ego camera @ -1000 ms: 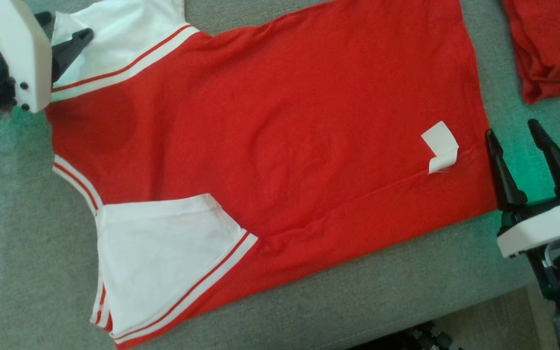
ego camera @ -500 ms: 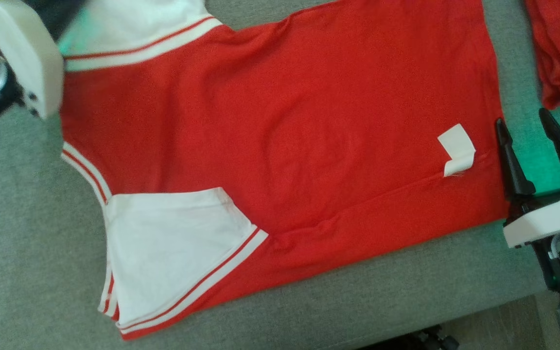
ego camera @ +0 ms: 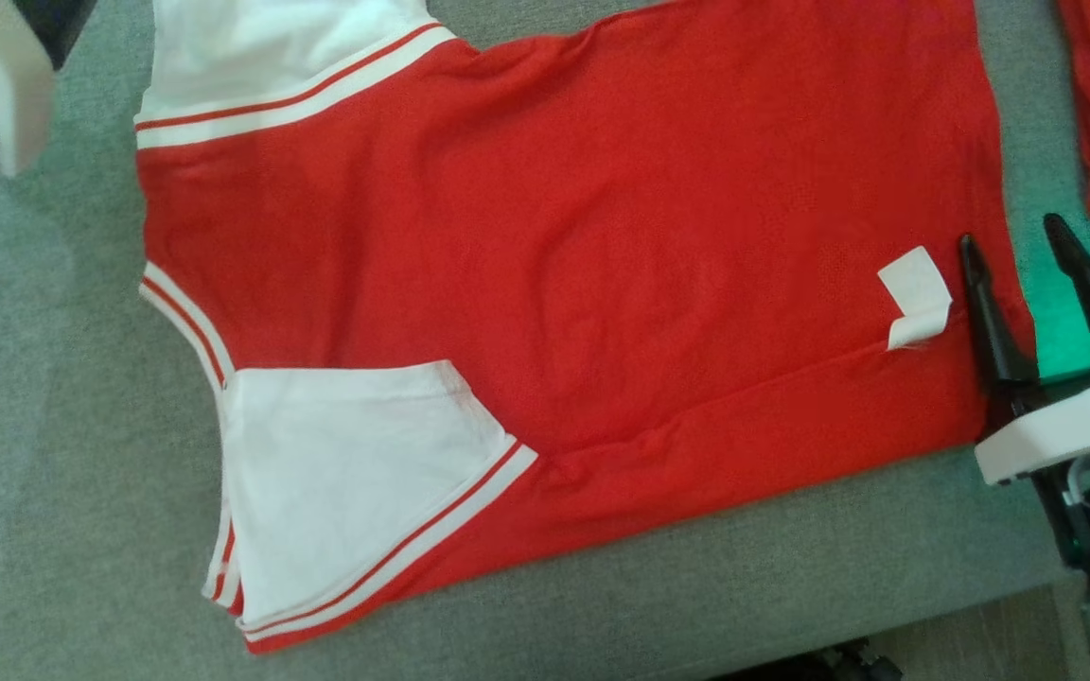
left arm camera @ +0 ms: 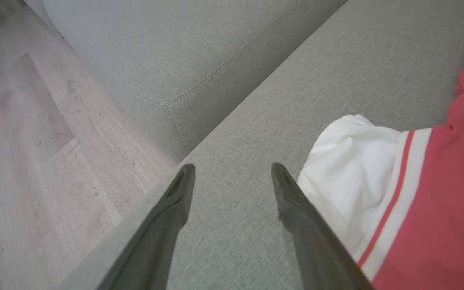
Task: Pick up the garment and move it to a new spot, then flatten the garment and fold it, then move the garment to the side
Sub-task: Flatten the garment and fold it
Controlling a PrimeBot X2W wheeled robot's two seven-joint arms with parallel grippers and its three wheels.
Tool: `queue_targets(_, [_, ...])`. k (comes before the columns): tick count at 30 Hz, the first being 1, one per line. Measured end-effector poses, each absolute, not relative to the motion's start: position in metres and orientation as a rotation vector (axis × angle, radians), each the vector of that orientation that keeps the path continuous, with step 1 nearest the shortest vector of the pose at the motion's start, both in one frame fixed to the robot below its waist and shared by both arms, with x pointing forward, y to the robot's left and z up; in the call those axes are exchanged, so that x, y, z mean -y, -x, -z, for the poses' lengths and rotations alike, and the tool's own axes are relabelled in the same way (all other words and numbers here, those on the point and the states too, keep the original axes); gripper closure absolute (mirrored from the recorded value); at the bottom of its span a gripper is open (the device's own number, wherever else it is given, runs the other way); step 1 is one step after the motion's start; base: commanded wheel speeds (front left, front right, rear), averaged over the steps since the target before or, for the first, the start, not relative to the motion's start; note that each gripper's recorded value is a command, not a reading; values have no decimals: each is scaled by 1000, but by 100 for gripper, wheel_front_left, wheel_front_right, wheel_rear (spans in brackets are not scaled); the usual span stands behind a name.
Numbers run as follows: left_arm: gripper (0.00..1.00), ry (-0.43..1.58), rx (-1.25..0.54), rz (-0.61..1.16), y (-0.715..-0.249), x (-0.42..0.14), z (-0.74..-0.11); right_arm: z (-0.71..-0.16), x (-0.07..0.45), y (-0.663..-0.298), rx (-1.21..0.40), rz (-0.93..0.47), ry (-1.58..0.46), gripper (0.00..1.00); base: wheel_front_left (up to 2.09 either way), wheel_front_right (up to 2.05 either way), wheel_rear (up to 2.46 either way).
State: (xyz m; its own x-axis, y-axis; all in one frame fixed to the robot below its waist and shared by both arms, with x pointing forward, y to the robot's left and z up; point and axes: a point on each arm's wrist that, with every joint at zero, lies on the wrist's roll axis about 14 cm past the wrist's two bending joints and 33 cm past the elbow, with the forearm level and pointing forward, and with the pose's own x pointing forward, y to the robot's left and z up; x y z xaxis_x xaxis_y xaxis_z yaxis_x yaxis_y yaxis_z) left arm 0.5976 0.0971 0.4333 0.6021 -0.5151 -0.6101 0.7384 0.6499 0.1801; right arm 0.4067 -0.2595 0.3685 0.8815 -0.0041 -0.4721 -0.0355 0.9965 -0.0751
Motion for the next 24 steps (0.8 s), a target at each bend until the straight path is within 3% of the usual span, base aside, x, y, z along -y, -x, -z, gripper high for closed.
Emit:
queue_targets(11, [0, -434, -751, 756, -593, -94, -376, -362, 258, -405, -494, -17, 75, 0, 0, 0, 0])
queue_targets(24, [0, -418, -733, 931, -550, -65, -388, -359, 256, -405, -490, -16, 63, 0, 0, 0, 0])
